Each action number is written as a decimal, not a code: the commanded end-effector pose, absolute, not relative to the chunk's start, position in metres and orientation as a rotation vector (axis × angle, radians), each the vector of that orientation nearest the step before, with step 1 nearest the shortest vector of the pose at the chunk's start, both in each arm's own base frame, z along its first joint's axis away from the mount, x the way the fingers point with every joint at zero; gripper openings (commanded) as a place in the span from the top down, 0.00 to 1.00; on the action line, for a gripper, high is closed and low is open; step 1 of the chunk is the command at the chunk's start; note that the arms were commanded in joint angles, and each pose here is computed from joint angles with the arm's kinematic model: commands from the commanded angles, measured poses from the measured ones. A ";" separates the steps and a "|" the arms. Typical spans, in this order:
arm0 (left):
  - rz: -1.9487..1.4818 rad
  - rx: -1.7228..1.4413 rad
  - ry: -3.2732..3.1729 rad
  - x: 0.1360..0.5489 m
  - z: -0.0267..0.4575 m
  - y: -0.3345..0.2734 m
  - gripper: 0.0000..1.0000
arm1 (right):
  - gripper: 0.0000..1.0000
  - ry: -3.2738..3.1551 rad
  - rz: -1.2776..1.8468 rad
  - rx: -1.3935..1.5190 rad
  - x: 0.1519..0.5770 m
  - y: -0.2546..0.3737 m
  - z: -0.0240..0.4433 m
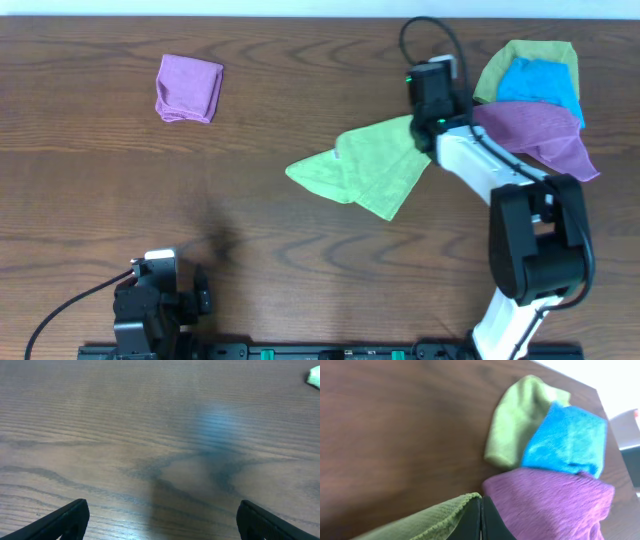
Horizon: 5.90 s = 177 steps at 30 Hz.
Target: Fold the cloth
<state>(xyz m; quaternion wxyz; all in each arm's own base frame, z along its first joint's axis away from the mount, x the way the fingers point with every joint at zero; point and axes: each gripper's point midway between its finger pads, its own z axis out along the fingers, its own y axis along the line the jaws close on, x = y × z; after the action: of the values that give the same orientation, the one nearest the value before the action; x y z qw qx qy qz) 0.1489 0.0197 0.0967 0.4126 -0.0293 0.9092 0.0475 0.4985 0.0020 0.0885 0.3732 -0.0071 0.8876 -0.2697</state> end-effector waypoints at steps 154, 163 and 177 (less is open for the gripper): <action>0.177 -0.082 2.323 0.142 0.089 0.027 0.05 | 0.01 2.261 0.319 -0.420 0.489 0.290 0.211; 0.176 -0.082 2.322 0.142 0.089 0.027 0.05 | 0.01 2.544 0.274 -0.310 0.441 0.202 0.211; -0.073 -0.021 2.249 0.156 0.102 -0.007 0.05 | 0.01 2.681 0.324 -0.223 0.386 0.134 0.140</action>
<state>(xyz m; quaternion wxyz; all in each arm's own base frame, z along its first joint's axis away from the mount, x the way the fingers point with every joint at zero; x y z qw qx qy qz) 0.1539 0.0081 0.1011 0.4255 -0.0208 0.9046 0.0139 0.3989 0.1375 0.1447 0.2190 -0.0790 0.9672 0.1015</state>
